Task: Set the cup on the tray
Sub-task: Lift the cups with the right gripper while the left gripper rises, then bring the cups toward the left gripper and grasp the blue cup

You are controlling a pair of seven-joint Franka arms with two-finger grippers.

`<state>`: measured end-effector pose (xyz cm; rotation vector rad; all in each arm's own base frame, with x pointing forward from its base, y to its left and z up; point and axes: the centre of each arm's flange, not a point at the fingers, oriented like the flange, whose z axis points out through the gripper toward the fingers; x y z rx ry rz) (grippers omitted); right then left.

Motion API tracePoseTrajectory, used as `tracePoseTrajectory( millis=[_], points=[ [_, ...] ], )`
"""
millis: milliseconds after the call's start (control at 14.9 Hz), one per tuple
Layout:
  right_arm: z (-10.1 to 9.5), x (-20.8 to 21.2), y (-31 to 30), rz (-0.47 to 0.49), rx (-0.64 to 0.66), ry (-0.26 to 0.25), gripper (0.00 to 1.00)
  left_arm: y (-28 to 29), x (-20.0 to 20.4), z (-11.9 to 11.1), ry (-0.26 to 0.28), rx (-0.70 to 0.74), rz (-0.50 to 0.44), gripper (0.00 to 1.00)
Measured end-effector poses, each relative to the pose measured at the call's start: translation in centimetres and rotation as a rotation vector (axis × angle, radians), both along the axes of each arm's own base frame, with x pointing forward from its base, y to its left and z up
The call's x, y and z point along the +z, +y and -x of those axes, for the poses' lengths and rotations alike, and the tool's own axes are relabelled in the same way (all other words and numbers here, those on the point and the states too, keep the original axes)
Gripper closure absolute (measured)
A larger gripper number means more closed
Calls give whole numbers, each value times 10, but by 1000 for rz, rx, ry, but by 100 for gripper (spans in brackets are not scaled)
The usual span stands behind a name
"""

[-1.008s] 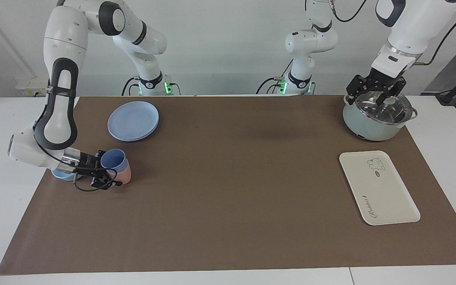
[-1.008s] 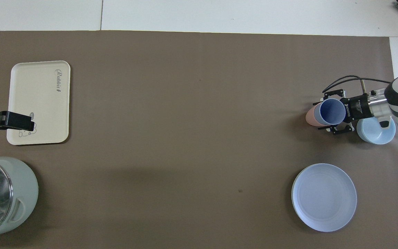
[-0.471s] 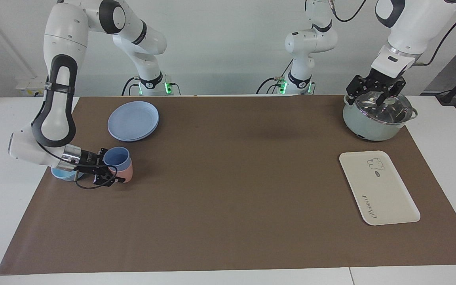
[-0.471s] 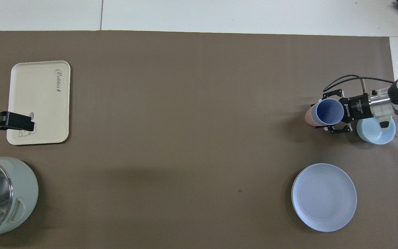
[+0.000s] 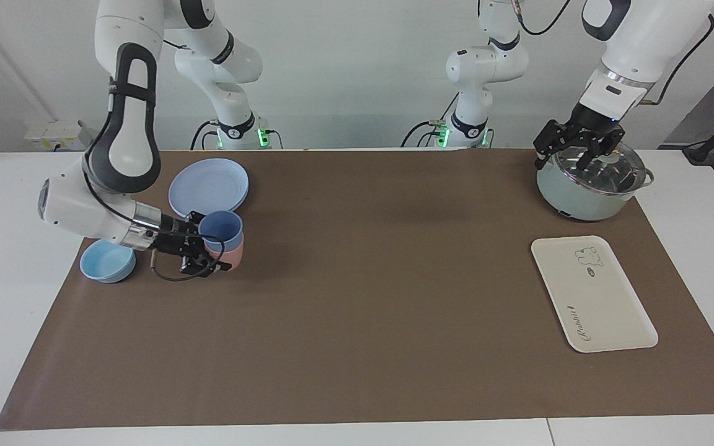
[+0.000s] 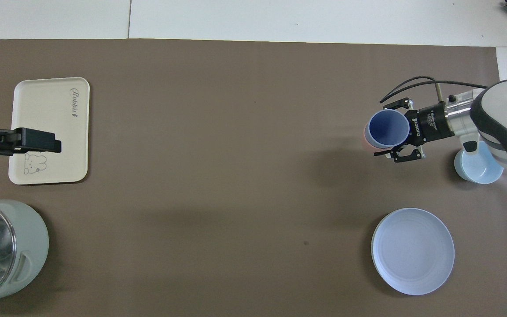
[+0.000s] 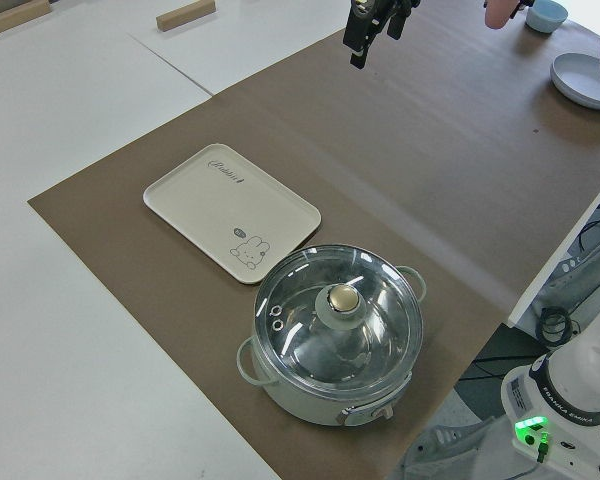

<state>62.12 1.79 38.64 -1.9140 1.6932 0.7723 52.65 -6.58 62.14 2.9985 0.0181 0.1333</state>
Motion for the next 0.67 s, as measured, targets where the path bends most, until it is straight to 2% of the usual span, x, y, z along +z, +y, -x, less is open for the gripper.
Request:
tracePoseTrajectory(
  millis=[269,538,672],
  points=[
    [3,26,81,36,-8,1,22,-94,6,12,-32,112,75,0],
    [12,48,157,64,-59,-1,22,-196,-6,34,-105,257,219,3],
    [20,59,179,63,-53,-6,22,-224,-13,38,-118,312,292,18]
  ],
)
